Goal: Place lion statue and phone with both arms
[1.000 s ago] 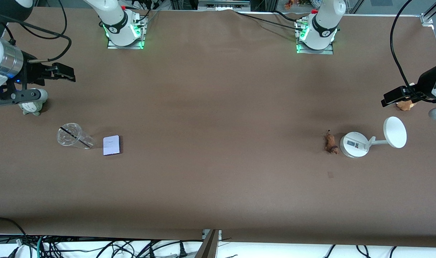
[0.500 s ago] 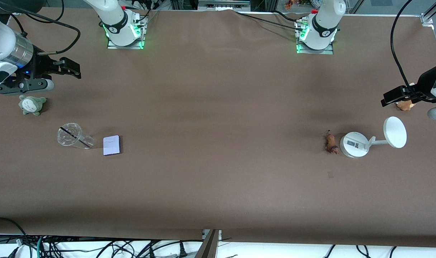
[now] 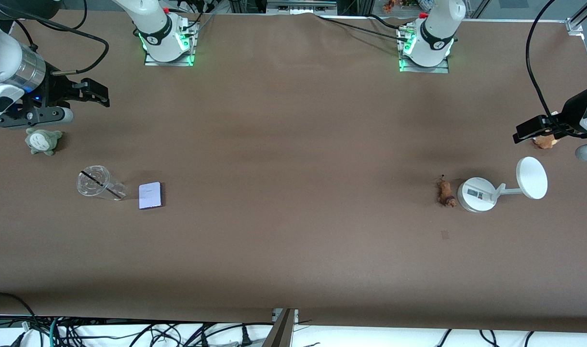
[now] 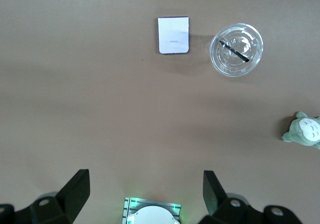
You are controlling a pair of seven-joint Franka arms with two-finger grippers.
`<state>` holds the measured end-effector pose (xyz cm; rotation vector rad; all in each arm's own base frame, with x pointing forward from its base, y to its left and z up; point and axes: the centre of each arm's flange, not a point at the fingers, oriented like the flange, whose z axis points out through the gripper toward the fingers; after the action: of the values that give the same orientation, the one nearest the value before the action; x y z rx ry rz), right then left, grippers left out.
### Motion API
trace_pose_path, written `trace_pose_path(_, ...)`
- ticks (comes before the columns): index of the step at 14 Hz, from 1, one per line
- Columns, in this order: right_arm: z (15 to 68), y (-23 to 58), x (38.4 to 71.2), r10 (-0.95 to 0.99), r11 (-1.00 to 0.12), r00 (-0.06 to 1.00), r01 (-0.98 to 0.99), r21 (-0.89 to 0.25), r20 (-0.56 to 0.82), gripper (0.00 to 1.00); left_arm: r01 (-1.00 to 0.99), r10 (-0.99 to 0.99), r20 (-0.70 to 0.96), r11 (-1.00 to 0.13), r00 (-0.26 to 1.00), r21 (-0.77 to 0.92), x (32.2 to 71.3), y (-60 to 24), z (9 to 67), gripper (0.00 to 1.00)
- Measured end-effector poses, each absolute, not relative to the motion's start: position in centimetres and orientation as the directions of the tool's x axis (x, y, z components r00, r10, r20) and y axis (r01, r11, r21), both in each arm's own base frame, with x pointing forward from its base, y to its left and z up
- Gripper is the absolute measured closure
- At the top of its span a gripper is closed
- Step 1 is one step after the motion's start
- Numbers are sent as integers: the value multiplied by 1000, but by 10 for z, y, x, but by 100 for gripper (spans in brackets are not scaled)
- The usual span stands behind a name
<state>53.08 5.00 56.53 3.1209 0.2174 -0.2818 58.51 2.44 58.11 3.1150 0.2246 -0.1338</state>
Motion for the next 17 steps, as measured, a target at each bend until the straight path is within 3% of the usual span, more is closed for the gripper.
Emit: trace_pose_path(17, 570, 50, 534, 137, -990, 978, 137, -11, -159, 0, 144, 142, -83, -990, 986, 10, 588, 25, 581, 0)
